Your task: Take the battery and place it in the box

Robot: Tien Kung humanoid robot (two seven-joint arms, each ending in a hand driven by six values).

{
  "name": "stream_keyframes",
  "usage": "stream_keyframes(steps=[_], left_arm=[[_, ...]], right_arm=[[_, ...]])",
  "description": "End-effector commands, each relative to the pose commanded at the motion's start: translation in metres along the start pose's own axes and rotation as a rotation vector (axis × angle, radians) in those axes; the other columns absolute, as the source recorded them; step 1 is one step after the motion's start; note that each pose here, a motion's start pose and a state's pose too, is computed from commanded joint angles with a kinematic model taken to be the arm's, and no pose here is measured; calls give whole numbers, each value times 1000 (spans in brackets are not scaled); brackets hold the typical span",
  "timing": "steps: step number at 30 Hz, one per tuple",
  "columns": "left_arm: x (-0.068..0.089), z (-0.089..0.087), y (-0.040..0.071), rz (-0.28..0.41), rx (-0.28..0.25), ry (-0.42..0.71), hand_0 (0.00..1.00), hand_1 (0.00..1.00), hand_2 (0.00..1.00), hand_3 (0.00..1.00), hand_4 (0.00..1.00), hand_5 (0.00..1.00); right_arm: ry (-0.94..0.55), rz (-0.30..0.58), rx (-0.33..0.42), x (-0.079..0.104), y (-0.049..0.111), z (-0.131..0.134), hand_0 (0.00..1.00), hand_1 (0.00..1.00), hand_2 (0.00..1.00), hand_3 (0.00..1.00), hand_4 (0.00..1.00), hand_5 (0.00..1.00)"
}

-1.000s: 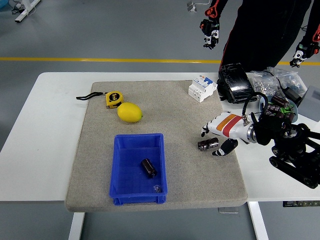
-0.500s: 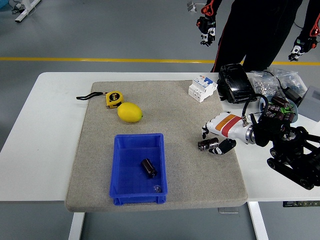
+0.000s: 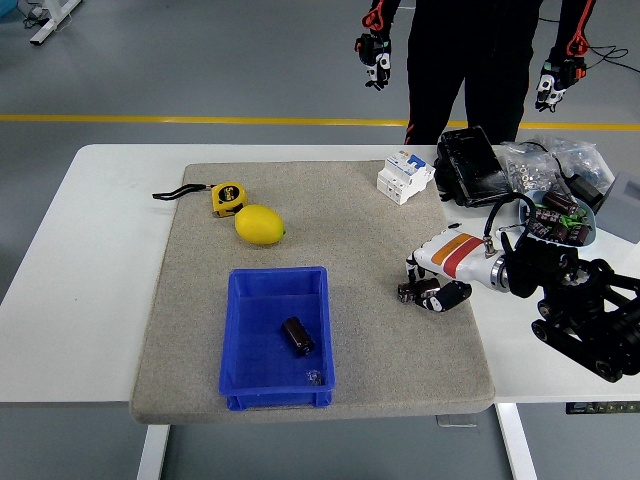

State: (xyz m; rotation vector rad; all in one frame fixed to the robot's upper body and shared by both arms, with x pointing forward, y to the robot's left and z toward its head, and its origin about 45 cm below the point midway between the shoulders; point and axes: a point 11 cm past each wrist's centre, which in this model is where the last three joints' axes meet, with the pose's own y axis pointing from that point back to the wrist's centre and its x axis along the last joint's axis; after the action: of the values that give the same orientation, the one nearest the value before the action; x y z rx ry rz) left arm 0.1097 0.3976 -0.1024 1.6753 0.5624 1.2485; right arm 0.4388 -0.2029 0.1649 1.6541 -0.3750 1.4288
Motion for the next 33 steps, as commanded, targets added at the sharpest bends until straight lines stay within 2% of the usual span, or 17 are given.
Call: stream_keyframes(steps=[7,17,26,33], left_arm=[[1,0,0,0,-1,-1,578,600,631,577,624,588],[2,-2,-1,1,2,-5,578,601,631,578,624,588],[2,-3,-1,1,4,-6,578,599,627,579,624,588],[4,-3,-1,3,4,-8,578,595,627,579,624,588]], right_arm=[[-5,1,-2,-1,1,1,279,418,516,502,641,311],[-1,35,17,13,2,-3,277,415,514,500,631,315],[3,44,27,17,1,-7,274,415,511,496,618,319],[11,93,58,36,-1,-18,272,413,508,493,605,311]])
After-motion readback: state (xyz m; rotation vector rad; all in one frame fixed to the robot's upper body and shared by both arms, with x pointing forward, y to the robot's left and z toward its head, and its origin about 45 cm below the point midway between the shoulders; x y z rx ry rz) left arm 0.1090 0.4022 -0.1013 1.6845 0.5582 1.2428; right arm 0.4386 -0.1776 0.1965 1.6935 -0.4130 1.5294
